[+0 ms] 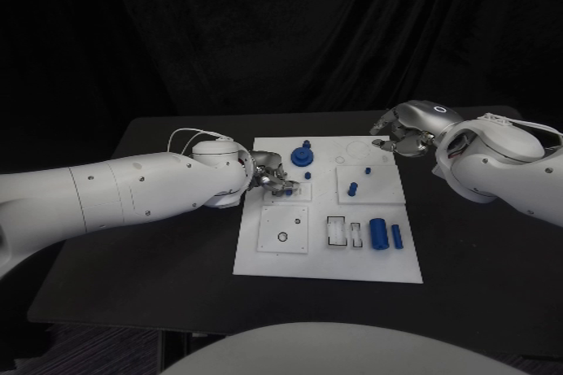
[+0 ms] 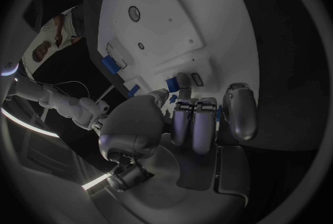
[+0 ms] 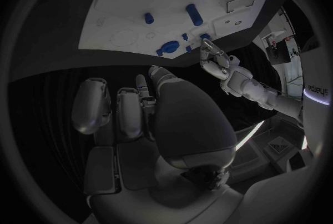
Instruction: Assemble the parts on the task board
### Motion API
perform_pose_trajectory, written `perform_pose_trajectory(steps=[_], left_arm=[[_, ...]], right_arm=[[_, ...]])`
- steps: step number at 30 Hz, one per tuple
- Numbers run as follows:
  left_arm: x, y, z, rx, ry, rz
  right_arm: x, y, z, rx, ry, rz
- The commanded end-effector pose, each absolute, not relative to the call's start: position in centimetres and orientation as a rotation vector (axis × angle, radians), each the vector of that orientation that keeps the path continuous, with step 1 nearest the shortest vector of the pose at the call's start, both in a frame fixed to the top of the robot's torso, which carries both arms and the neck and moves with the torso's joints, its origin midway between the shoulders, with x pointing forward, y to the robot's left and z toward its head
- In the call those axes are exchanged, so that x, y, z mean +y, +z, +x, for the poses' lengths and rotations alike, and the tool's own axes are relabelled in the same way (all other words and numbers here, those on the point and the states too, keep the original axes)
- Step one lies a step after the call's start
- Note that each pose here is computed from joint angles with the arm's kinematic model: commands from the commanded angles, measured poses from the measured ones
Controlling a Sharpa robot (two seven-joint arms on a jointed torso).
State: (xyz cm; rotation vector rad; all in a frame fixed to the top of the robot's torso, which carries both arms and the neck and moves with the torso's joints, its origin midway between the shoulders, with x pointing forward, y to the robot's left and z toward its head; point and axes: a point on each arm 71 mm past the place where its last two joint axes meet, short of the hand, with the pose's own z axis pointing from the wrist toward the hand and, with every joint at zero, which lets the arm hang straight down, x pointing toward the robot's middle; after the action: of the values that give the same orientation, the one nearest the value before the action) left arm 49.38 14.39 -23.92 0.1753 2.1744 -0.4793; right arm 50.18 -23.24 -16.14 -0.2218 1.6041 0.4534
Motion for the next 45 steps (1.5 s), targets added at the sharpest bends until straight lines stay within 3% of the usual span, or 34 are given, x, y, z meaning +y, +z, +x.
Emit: perform_pose_trajectory(steps=[1,45], left_arm=[[14.23,-24.41,49.12,2.184,-0.497,0.176],[13.88,-24.39,48.5,2.163,-0.521,0.165]], right_arm=[[-23.34,-16.33,50.18,1.617,0.436,-0.213],[-23.65,-16.43,50.16,1.632,0.419,-0.203]])
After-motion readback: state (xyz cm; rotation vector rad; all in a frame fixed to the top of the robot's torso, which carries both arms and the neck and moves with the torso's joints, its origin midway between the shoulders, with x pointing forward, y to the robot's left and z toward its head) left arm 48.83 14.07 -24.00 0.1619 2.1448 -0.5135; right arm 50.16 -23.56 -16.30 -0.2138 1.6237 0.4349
